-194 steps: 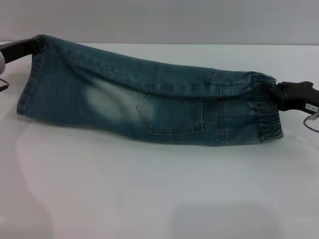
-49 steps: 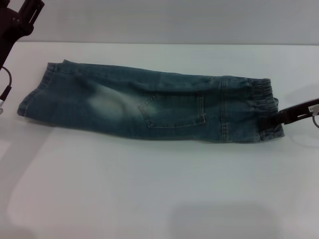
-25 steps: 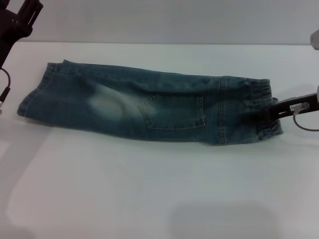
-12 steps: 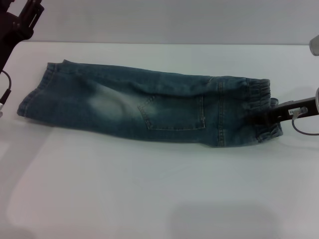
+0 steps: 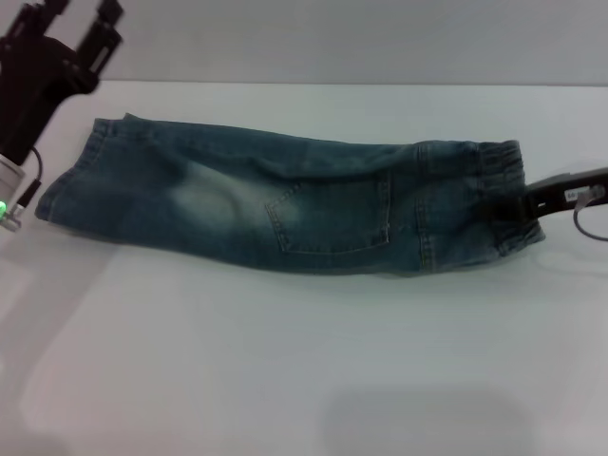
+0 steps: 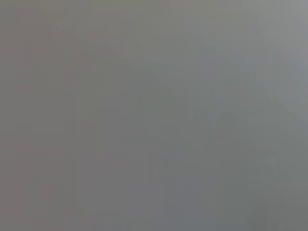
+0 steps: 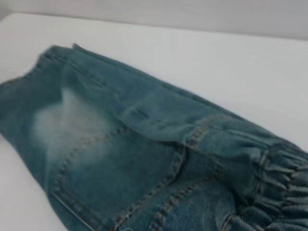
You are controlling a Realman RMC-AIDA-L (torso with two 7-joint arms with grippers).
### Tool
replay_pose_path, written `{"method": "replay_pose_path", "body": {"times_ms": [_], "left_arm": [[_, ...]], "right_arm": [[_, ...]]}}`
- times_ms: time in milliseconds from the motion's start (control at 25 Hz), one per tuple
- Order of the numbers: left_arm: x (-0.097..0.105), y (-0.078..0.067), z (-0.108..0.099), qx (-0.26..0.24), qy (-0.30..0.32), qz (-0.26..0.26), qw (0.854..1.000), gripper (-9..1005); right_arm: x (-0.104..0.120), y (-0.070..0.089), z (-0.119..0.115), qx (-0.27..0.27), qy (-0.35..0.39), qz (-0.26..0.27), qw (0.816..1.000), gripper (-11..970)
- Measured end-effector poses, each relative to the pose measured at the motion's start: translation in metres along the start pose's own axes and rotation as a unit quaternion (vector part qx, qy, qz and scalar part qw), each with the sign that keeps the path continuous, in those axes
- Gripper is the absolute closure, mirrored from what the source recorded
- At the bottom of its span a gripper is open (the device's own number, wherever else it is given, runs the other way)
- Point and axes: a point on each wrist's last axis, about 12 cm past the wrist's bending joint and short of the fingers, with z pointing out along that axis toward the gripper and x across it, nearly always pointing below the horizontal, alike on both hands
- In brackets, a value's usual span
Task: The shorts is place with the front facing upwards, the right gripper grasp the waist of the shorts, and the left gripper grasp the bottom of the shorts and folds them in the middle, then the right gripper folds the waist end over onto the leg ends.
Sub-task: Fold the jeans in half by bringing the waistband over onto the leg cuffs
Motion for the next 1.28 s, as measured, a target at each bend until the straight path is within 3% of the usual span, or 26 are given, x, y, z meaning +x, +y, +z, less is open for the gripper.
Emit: {"method": "replay_pose_path", "body": {"times_ms": [240, 440, 720, 1000, 1280], "left_arm": [[0.009, -0.01, 0.0, 0.013, 0.015, 0.033, 0.999, 315], [0.016, -0.017, -0.004, 0.01, 0.022, 0.065, 0.998, 393], [0.026, -0.03, -0.001, 0.023, 0.041, 0.101, 0.994, 603], [0.032, -0.036, 0.003, 0.035, 0.056, 0.115, 0.991, 978], [0.042, -0.059, 0.013, 0.129, 0.094, 0.126, 0.979, 979]], "right_arm": [[-0.01, 0.004, -0.012, -0.006, -0.004, -0.009, 1.0, 879], [-0.014, 0.005, -0.016, -0.009, -0.005, -0.009, 1.0, 879], [-0.024, 0.011, -0.029, -0.026, -0.006, -0.012, 1.0, 878], [-0.035, 0.021, -0.037, -0.039, -0.006, -0.02, 0.999, 879], [-0.045, 0.029, -0.046, -0.054, -0.007, -0.032, 0.998, 880]]}}
